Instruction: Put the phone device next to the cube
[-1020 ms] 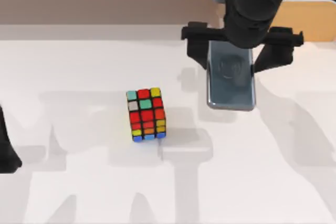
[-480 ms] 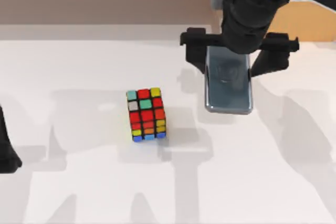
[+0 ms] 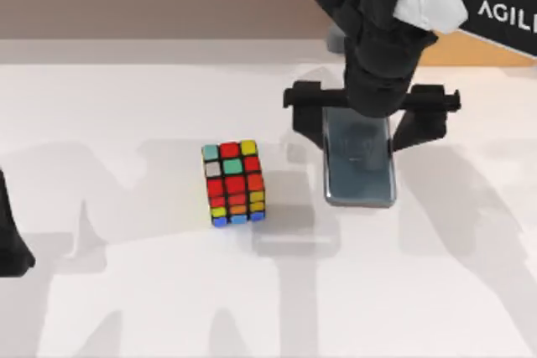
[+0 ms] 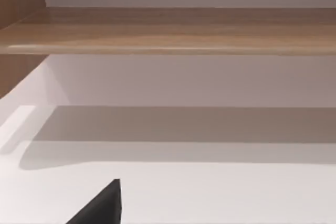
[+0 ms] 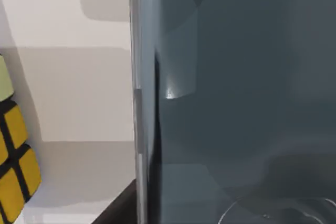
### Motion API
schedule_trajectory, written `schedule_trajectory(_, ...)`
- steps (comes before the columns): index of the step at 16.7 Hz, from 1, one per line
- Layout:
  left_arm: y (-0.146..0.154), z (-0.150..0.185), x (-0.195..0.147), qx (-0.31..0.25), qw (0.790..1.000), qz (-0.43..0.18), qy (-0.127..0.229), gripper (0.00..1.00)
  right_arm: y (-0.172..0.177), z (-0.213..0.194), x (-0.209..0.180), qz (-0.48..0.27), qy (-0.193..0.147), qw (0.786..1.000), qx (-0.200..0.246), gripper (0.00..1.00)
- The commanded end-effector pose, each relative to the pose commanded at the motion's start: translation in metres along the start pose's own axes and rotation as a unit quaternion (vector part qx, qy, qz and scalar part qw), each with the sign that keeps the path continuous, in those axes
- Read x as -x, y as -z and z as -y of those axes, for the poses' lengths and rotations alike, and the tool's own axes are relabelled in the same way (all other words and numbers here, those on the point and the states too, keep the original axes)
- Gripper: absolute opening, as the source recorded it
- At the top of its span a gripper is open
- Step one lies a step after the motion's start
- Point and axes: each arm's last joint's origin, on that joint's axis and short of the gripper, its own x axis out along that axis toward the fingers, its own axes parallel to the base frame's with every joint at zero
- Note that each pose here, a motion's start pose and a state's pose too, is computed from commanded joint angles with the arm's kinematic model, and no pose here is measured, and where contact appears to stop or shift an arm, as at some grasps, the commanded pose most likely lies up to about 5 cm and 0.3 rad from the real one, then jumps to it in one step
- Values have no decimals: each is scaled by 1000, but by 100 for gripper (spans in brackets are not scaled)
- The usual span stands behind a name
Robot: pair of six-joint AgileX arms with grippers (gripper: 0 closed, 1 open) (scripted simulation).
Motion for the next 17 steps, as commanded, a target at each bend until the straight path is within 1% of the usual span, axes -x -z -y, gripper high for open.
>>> schedule_trajectory(4,0,0,0,0,1000,0,0,100,-1,-2,-41,-19,5,1000,7,0)
schedule_trajectory(7,0,0,0,0,1000,0,0,100,4,-1,-73,-43,15,999,13,0)
schedule_trajectory(13,0,0,0,0,1000,0,0,100,4,-1,-73,-43,15,999,13,0)
schedule_trajectory(17,0,0,0,0,1000,0,0,100,4,-1,-73,-43,15,999,13,30)
